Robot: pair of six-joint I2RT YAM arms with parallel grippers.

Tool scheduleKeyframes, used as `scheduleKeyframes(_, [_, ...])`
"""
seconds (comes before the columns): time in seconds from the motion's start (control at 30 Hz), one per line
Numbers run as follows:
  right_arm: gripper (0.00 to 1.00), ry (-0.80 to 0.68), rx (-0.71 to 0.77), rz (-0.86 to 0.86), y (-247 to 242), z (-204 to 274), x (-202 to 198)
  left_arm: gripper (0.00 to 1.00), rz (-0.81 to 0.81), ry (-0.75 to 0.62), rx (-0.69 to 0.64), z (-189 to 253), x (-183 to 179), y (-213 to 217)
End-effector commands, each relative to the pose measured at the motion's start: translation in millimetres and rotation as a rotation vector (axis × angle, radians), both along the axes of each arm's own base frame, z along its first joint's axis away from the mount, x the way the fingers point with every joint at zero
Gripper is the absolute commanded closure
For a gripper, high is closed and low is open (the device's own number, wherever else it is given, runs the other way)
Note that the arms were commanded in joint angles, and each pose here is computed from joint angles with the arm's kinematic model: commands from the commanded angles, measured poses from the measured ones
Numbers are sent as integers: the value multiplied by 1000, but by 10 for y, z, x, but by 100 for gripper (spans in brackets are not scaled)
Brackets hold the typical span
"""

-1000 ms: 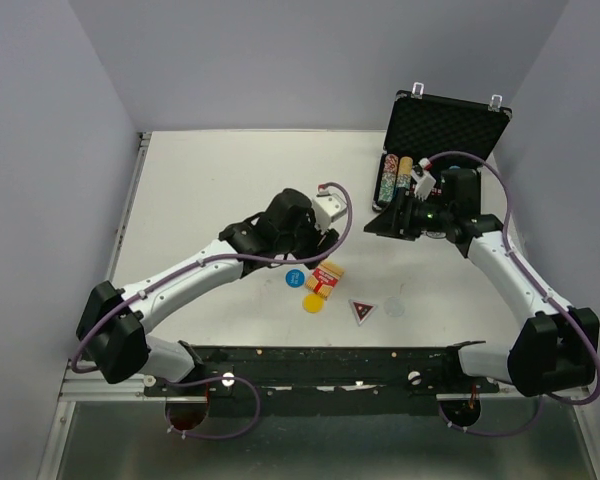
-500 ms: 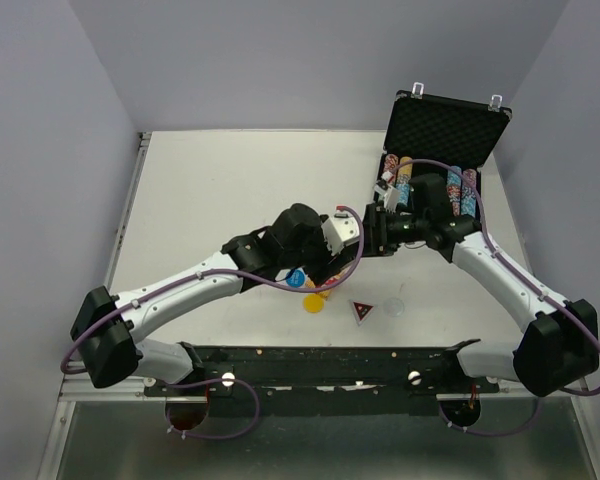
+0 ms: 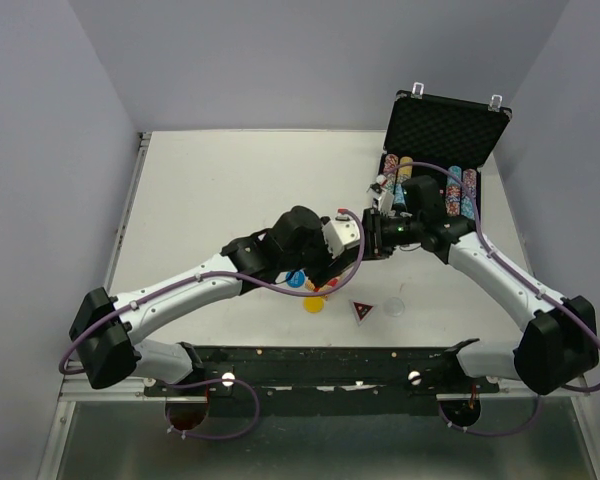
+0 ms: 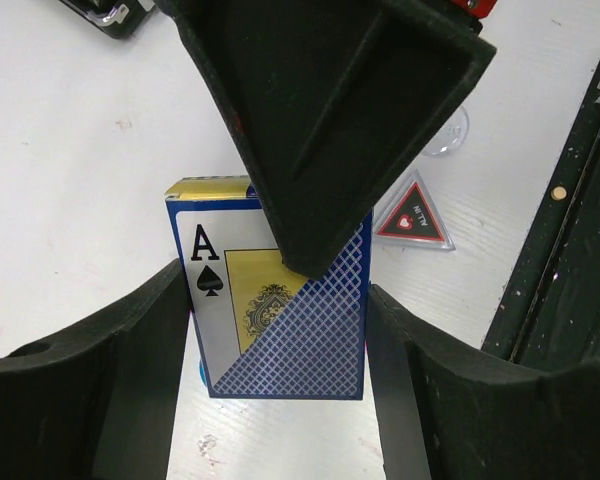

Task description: Pack up texas hold em set

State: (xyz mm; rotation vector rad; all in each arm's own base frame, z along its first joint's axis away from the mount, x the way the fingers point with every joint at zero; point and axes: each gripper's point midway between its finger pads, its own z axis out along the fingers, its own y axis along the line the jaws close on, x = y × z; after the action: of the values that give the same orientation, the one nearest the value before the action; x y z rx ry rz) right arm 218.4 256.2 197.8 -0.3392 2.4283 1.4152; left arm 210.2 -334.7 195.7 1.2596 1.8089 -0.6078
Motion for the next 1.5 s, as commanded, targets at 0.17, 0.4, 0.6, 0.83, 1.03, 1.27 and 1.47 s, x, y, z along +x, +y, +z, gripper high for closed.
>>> scheduleKeyframes(0.17, [99, -25, -51, -113, -28, -75, 166, 57, 16, -66, -56, 269, 49, -25])
scheduleKeyframes(0.4, [99, -97, -136, -270, -183, -101, 411, 2, 23, -80, -91, 385, 31, 5])
scheduleKeyframes(0.6, [99, -198, -221, -400, -497, -65, 762, 1, 7, -82, -157, 570, -22, 50])
scheduleKeyframes(0.83, [99, -274, -280, -655, -1485, -23, 1498, 1, 133, -103, -266, 923, 244, 380])
scheduleKeyframes(1.03, [99, -360, -277, -853, -2249, 133, 2163, 1, 331, -76, -345, 1099, 660, 845])
scheduleKeyframes(1.27, [99, -368, -308, -889, -2698, -72, 2754, 1, 399, -95, -357, 1137, 777, 1027])
scheduleKeyframes(1.47, [99, -387, -311, -853, -2785, -246, 3071, 1, 400, -83, -347, 1084, 805, 1016])
